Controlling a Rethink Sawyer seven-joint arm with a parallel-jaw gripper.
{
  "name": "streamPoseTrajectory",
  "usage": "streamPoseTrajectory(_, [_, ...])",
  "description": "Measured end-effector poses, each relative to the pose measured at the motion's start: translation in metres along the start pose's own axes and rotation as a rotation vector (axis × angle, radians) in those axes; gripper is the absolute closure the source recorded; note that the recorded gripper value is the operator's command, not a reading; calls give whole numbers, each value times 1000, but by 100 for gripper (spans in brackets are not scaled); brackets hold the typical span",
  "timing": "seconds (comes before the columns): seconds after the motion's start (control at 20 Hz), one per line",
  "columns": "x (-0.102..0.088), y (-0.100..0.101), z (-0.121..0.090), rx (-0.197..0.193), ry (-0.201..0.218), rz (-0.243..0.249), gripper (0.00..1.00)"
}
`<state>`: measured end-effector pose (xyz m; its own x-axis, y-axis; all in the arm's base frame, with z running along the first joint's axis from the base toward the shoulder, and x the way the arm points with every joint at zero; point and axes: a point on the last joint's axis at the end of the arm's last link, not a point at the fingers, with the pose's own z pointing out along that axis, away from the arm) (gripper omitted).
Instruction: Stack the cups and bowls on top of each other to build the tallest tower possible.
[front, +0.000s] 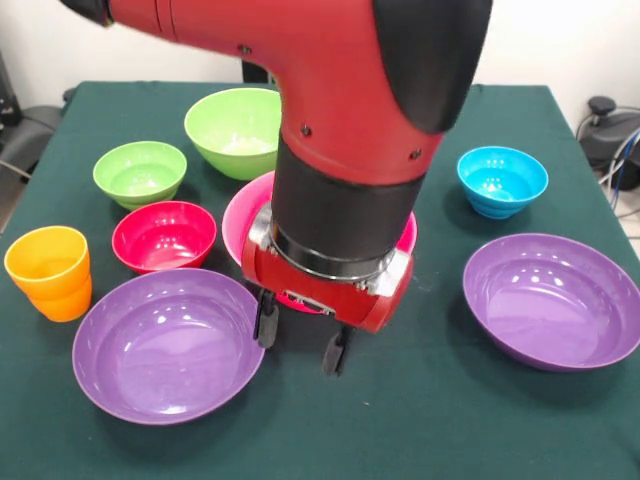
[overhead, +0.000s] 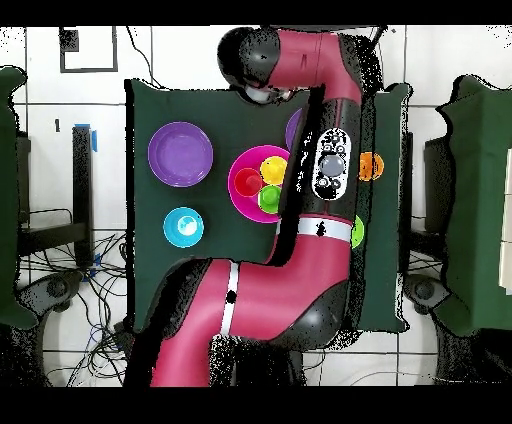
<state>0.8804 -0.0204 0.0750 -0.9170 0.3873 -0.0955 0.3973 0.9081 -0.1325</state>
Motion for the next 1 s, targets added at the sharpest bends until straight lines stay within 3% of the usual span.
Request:
streamPoseTrajectory(0.2, [1,-9,12,33,3,-56,0])
streamPoseTrajectory(0.4, [-2,-19,18,53,3,-79,0])
streamPoseTrajectory(0.7, [-3,-31,28,65,5,-74,0])
streamPoseTrajectory(1.0, [-6,-41,54,52,-42,-68,0])
